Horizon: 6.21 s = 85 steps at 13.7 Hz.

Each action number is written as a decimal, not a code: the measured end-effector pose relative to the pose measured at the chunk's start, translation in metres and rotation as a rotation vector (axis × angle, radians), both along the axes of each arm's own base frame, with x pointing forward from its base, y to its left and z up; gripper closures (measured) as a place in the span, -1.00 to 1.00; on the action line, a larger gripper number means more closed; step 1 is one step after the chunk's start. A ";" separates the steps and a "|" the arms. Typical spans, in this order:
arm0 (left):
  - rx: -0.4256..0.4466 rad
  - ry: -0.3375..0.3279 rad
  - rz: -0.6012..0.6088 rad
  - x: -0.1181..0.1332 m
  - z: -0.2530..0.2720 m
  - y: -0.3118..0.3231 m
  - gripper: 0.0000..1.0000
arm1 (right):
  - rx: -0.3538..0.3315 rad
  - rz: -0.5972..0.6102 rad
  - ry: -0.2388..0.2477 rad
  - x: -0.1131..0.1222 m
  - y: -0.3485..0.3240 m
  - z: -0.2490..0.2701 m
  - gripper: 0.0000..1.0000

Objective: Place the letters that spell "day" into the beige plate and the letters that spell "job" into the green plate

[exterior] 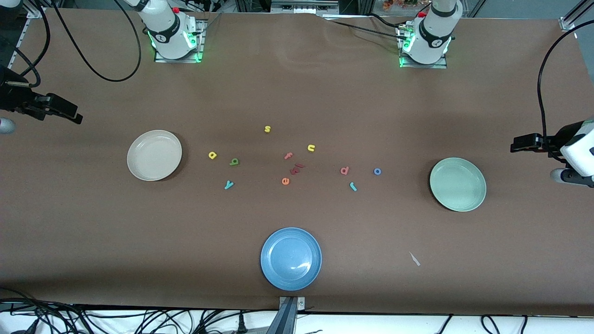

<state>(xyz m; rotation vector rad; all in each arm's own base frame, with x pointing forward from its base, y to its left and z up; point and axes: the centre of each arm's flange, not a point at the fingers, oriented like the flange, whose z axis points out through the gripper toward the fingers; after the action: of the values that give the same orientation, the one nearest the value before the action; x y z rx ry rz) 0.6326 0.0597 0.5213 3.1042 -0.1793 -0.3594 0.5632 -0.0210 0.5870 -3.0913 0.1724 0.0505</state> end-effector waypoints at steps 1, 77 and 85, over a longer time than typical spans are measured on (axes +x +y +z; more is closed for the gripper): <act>0.000 0.000 0.000 0.000 0.000 0.000 -0.99 | 0.000 0.000 0.000 0.000 0.000 0.000 -1.00; -0.005 0.112 0.291 -0.014 -0.293 -0.048 -0.10 | -0.095 -0.483 0.075 -0.040 0.232 -0.385 0.45; 0.058 0.084 0.587 0.001 -0.231 -0.174 -1.00 | -0.156 -0.225 0.167 0.025 0.094 -0.314 0.45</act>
<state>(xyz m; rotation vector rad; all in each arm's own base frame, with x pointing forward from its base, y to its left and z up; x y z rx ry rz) 0.6339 -0.1141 0.2905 2.9914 0.7335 -0.4702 0.5885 0.0729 0.2730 -3.1960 0.5545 0.3003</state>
